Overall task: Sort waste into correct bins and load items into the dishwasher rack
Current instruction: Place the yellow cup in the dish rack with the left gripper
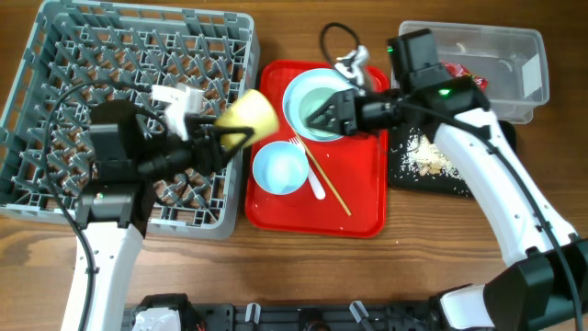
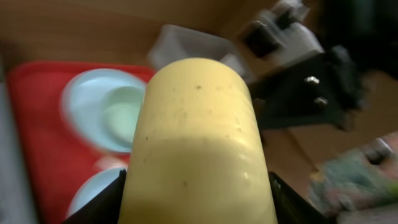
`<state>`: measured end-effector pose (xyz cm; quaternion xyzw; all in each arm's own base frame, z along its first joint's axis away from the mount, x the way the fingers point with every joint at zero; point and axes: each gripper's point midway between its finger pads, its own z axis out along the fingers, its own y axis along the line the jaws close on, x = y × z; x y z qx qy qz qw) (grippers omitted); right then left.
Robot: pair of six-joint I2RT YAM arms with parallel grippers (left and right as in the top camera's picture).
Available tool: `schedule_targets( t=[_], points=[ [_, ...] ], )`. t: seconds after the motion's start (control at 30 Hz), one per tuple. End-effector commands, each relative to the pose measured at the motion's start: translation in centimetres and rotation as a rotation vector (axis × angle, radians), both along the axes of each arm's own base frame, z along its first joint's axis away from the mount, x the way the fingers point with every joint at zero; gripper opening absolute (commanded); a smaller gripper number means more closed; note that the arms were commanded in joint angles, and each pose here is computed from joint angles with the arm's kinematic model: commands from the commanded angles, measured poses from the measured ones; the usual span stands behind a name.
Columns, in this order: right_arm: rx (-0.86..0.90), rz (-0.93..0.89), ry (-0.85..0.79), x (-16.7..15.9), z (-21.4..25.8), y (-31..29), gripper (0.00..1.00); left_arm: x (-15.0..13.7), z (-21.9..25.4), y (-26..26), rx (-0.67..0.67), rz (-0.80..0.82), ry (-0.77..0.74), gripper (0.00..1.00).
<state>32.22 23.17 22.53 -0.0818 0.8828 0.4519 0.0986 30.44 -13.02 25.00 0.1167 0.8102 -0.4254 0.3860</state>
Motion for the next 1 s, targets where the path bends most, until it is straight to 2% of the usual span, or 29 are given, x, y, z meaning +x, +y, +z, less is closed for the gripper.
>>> schedule_targets(
  t=[0.0, 0.07, 0.1, 0.2, 0.37, 0.5, 0.57, 0.63, 0.67, 0.7, 0.73, 0.77, 0.83, 0.9, 0.97],
  points=[
    [-0.382, -0.172, -0.058, 2.5, -4.7, -7.3, 0.46, 2.5, -4.7, 8.7, 0.286, 0.429, 0.117, 0.38],
    [-0.443, -0.205, -0.067, 2.2, -4.3, -9.2, 0.46, 2.0, -5.4, 10.7, 0.329, 0.507, 0.160, 0.35],
    [-0.497, -0.240, -0.085, 2.1, -3.8, -10.8, 0.47, 1.6, -5.3, 12.2, 0.344, 0.562, 0.171, 0.21],
    [-0.582, -0.312, -0.135, 0.9, -1.7, -14.0, 0.53, 0.2, -4.4, 16.1, 0.378, 0.721, 0.257, 0.04],
    [-0.597, -0.328, -0.087, -0.3, -1.7, -15.2, 0.56, -2.0, -5.3, 18.5, 0.461, 0.813, 0.384, 0.04],
    [-0.603, -0.310, -0.099, -0.4, -1.8, -15.2, 0.59, -1.7, -8.0, 19.3, 0.501, 0.812, 0.485, 0.04],
    [-0.603, -0.310, -0.096, -0.4, -1.9, -15.2, 0.60, -1.4, -11.2, 20.3, 0.557, 0.811, 0.600, 0.07],
    [-0.604, -0.309, -0.094, -0.5, -1.9, -15.2, 0.61, -1.3, -12.5, 20.3, 0.564, 0.796, 0.644, 0.13],
    [-0.604, -0.309, -0.093, -0.5, -1.9, -15.2, 0.61, -1.2, -13.3, 20.3, 0.568, 0.787, 0.671, 0.20],
    [-0.604, -0.309, -0.093, -0.5, -1.9, -15.2, 0.61, -1.2, -13.9, 20.3, 0.571, 0.780, 0.692, 0.23],
    [-0.604, -0.309, -0.093, -0.5, -1.9, -15.2, 0.61, -1.2, -14.5, 20.3, 0.574, 0.772, 0.713, 0.31],
    [-0.604, -0.308, -0.094, -0.5, -1.9, -15.2, 0.61, -1.2, -14.8, 20.3, 0.576, 0.768, 0.725, 0.43],
    [-0.605, -0.308, -0.091, -0.5, -1.9, -15.2, 0.62, -1.0, -15.2, 20.4, 0.576, 0.766, 0.729, 1.00],
    [-0.606, -0.306, -0.086, -0.7, -2.0, -15.3, 0.65, -0.2, -14.7, 20.1, 0.548, 0.760, 0.696, 1.00],
    [-0.608, -0.303, -0.079, -0.8, -2.1, -15.3, 0.75, 1.2, -12.7, 19.3, 0.487, 0.739, 0.629, 1.00]
  ],
)
